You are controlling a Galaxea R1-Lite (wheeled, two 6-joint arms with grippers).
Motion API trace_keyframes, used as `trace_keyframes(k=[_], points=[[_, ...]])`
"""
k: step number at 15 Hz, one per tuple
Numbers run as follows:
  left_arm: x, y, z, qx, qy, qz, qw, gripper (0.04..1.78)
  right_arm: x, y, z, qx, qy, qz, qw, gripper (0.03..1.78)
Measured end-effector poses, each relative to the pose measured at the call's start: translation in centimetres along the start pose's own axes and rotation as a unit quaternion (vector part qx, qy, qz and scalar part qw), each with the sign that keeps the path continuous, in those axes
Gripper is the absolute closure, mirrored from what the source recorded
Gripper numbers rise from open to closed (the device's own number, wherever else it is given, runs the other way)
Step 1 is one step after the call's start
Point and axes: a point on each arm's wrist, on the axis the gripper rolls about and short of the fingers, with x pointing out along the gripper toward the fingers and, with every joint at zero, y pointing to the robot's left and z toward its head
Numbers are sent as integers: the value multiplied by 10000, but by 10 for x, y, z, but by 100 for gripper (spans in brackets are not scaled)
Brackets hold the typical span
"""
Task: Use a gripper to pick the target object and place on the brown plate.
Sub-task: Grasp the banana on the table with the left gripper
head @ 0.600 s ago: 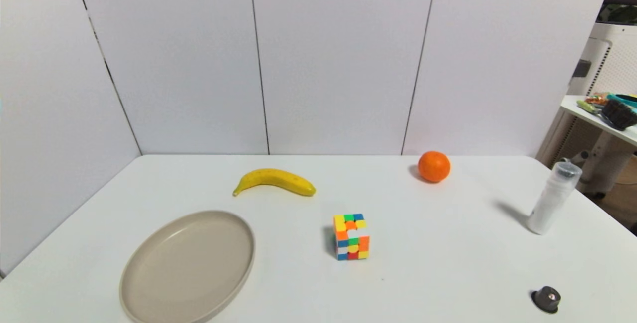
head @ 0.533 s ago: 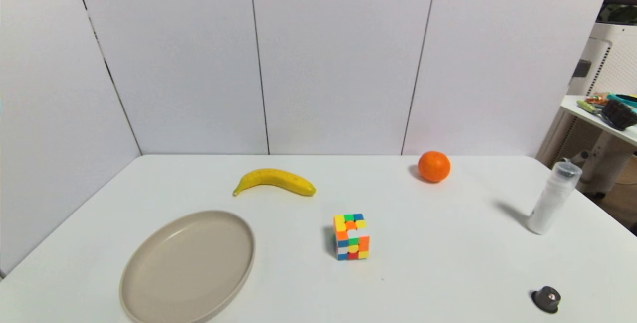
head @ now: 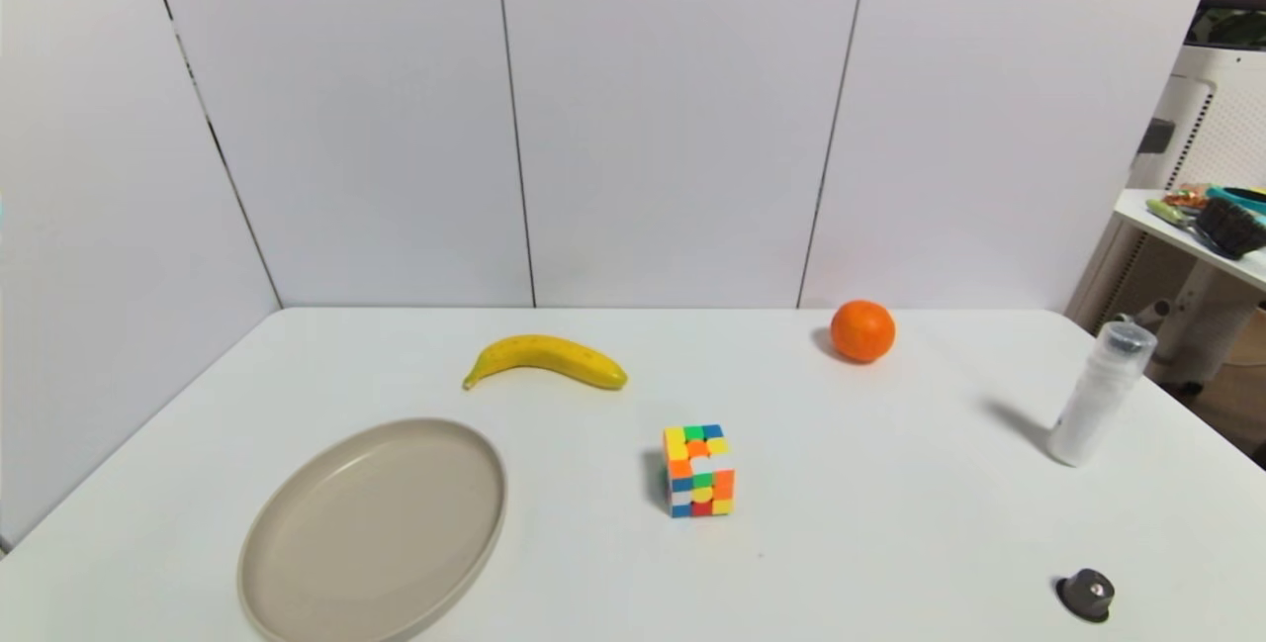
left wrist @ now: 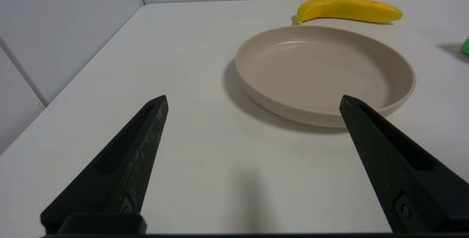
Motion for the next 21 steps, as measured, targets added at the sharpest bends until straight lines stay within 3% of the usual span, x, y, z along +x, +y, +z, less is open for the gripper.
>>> trace_keyframes(k=[5,7,10,14,18,21], points=[[1,0,2,-83,61,18,9999,13,0,0,0,0,0,0,10000,12],[6,0,16,-91,203,21,9998,13,0,0,0,0,0,-2,10000,12],[29,1,61,95,511,37,9986,13,0,0,0,2,2,-2,10000,12],[102,2,151,897,677,-95,9936,13,0,0,0,0,0,2,10000,12],[214,-2,216,2089,747,-896,9710,13,0,0,0,2,2,2,10000,12],[303,-15,233,2820,737,-1954,9364,13,0,0,0,-1,0,2,10000,12]])
